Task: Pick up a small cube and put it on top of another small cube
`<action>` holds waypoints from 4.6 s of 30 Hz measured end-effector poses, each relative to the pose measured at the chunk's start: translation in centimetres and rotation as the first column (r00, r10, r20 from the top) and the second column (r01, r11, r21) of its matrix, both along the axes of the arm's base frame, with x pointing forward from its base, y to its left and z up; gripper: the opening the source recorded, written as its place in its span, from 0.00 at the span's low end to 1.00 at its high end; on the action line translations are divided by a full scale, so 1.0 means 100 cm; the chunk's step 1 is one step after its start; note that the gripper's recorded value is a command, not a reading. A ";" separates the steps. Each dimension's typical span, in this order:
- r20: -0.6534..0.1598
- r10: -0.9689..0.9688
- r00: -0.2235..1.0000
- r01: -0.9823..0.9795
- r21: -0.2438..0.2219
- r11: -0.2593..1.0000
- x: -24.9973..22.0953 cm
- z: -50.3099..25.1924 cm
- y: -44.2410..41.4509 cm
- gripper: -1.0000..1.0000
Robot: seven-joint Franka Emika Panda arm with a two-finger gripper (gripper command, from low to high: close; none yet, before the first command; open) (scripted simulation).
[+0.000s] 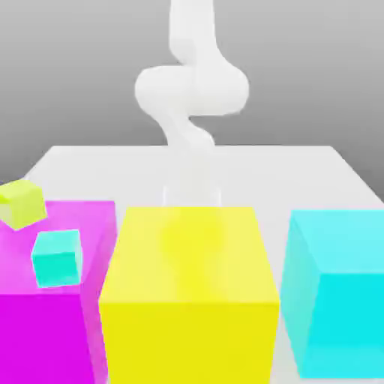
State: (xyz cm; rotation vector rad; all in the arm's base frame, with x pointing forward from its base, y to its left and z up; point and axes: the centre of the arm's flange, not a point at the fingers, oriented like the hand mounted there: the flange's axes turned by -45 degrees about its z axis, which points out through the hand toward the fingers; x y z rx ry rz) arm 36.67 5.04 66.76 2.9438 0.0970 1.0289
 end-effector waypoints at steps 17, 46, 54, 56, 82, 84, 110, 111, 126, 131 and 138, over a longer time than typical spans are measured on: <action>-0.572 0.312 0.759 -0.367 0.020 0.930 -0.114 -0.395 0.270 0.50; -0.619 0.207 0.758 -0.259 0.006 0.966 -0.148 -0.520 0.212 0.00; -0.619 0.211 0.757 -0.267 0.002 0.964 -0.150 -0.480 0.213 0.00; -0.618 0.208 0.758 -0.262 0.003 0.965 -0.149 -0.470 0.211 0.00; -0.752 0.655 -0.078 -0.986 0.154 0.060 -0.169 -0.425 0.287 0.00; -0.750 0.643 -0.154 -0.984 0.176 -0.029 -0.165 -0.420 0.289 0.00; -0.594 0.210 -0.776 -0.533 0.440 -0.723 -0.044 -0.323 0.250 0.00; -0.608 0.255 -0.752 -0.583 0.431 -0.688 -0.033 -0.319 0.239 0.00; -0.767 0.640 0.047 -0.938 0.186 0.291 0.077 -0.269 0.034 0.00; -0.771 0.537 0.343 -0.767 0.100 0.634 0.087 -0.253 -0.048 0.00; -0.740 0.222 0.634 -0.326 0.005 0.946 0.074 -0.229 -0.164 0.00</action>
